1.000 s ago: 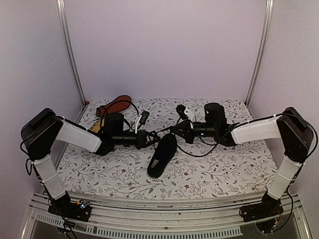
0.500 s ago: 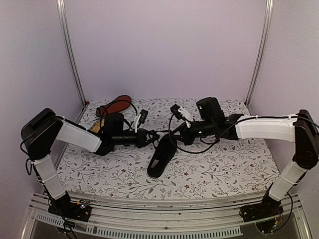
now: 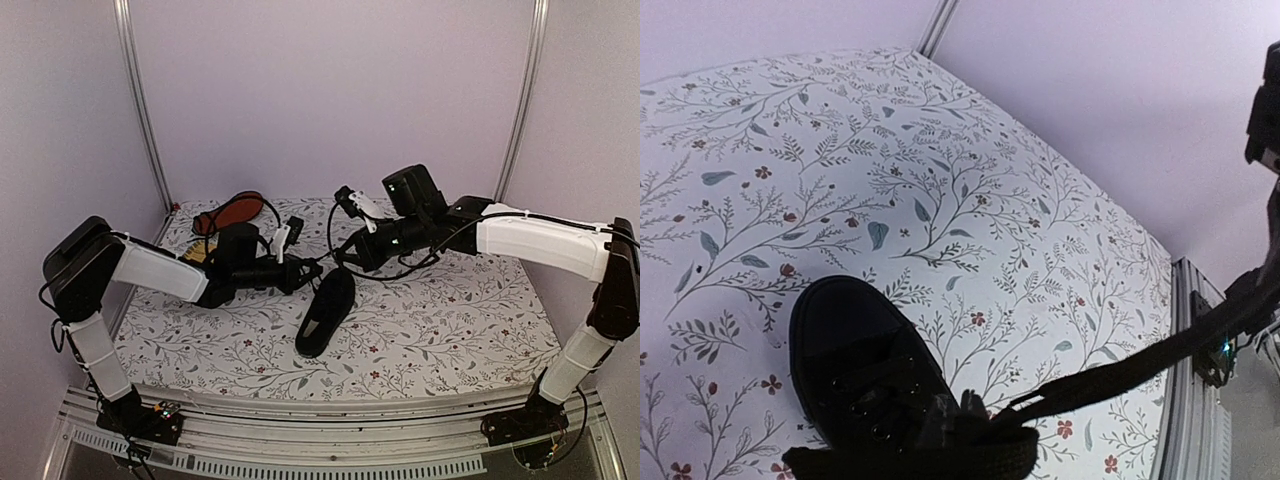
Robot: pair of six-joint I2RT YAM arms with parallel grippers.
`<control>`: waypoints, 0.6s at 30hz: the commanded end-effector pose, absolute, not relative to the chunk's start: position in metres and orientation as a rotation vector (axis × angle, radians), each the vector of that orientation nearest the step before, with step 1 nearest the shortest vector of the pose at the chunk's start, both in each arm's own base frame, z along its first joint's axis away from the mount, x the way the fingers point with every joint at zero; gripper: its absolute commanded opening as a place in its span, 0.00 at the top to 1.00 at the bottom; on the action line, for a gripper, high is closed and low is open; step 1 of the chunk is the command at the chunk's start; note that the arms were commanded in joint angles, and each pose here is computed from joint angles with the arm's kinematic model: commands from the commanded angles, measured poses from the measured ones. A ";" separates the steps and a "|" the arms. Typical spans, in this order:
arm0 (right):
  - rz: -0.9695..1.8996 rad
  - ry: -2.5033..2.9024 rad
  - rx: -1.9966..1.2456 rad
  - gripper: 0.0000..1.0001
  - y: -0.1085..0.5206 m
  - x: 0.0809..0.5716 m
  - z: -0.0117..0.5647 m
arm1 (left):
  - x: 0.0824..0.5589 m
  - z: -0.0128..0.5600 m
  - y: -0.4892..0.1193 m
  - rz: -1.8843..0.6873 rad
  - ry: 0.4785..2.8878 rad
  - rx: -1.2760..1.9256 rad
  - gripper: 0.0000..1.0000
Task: Tie the shoes
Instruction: Pick up the shoelace from the shoe, then cross the shoelace with the shoelace.
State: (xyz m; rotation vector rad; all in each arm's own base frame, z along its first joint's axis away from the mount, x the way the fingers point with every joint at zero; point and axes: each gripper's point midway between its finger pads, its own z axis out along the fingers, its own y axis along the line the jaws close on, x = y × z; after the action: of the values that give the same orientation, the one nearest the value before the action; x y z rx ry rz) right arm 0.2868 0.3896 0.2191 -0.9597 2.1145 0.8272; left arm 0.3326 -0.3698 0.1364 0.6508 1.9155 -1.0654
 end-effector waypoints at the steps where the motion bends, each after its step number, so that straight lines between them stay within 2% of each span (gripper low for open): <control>1: 0.852 2.154 -0.936 0.98 0.396 0.283 0.229 | 0.340 0.142 -0.367 -0.989 1.920 0.629 1.00; 10: 1.060 2.098 -0.901 0.98 0.416 0.272 0.255 | 0.341 0.140 -0.367 -0.954 1.929 0.616 1.00; 18: 0.929 2.045 -0.917 0.98 0.424 0.279 0.226 | 0.333 0.148 -0.372 -1.031 1.918 0.619 1.00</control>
State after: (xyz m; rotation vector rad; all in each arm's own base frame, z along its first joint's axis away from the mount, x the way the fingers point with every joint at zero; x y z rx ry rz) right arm 0.2760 0.4112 0.2358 -0.9009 2.1117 0.9675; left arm 0.3363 -0.3696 0.1327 0.6255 1.9329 -1.0048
